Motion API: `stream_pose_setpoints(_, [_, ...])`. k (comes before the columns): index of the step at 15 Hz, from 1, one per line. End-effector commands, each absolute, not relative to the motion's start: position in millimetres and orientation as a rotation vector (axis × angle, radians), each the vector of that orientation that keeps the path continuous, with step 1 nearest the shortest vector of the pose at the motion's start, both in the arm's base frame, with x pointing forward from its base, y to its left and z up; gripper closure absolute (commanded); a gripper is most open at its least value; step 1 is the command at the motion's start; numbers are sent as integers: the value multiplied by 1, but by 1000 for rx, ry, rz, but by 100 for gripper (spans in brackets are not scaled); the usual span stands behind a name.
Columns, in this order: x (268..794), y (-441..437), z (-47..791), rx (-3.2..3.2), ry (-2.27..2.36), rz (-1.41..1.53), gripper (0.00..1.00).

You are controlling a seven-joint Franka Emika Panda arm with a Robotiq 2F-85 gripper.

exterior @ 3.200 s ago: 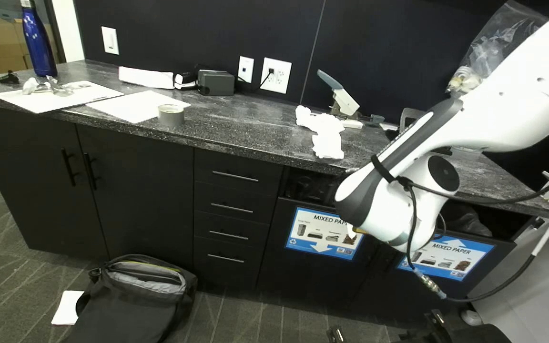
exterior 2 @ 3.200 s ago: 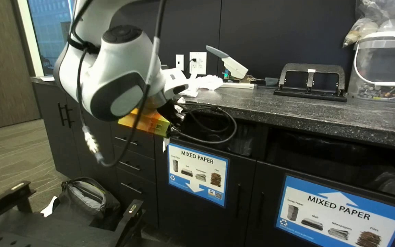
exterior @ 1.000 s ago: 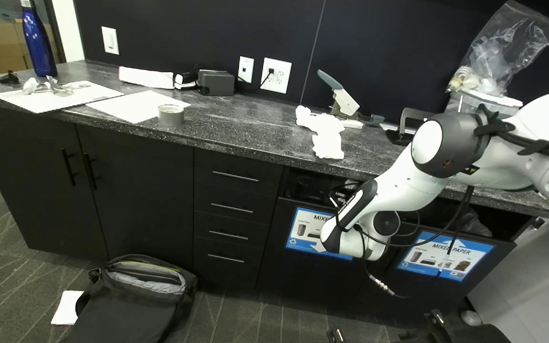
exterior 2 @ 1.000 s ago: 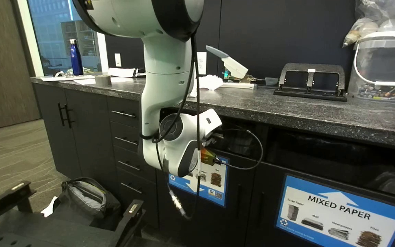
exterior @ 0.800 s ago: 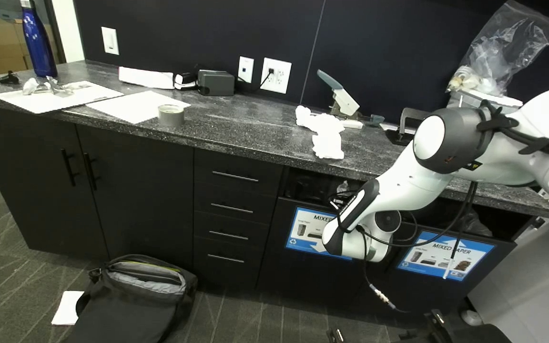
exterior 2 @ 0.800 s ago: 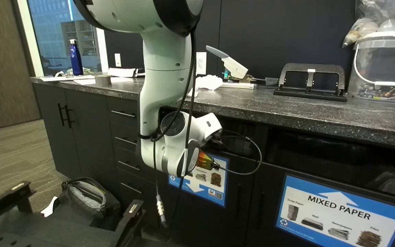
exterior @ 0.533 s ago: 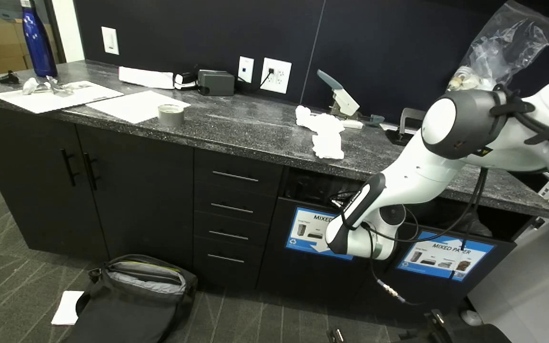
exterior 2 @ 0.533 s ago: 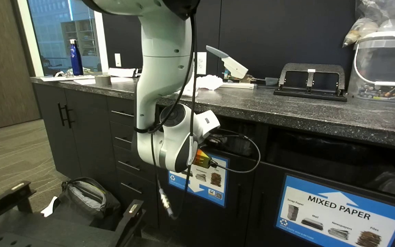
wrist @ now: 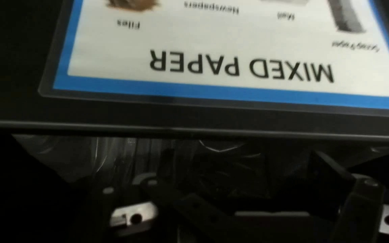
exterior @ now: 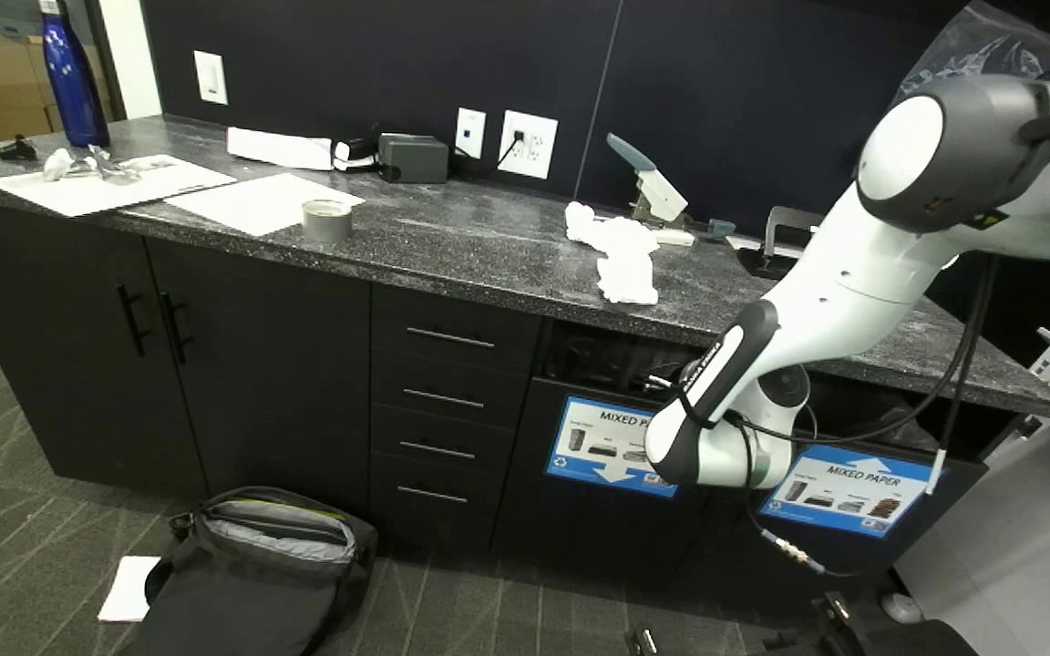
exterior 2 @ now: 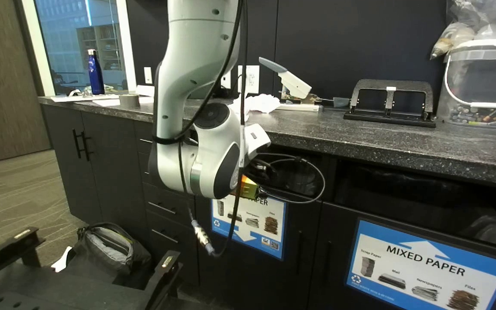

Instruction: Put the papers in the bon to the left

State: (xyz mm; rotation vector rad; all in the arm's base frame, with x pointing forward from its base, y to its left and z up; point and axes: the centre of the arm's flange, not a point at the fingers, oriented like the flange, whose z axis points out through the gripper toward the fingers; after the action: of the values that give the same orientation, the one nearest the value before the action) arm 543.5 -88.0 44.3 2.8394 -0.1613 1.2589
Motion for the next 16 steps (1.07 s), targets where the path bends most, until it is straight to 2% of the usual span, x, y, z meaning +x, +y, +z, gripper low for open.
stream_pose_setpoints(1, [499,-77,108,2978,-91,992,0])
stream_pose_setpoints(6, [458,-56,160,3056,63,819,0])
stream_pose_setpoints(9, [452,-46,204,3053,101,761,0])
stream_pose_setpoints(11, [465,-46,233,3052,93,670,0])
stream_pose_setpoints(16, [535,-43,290,3051,92,496,0])
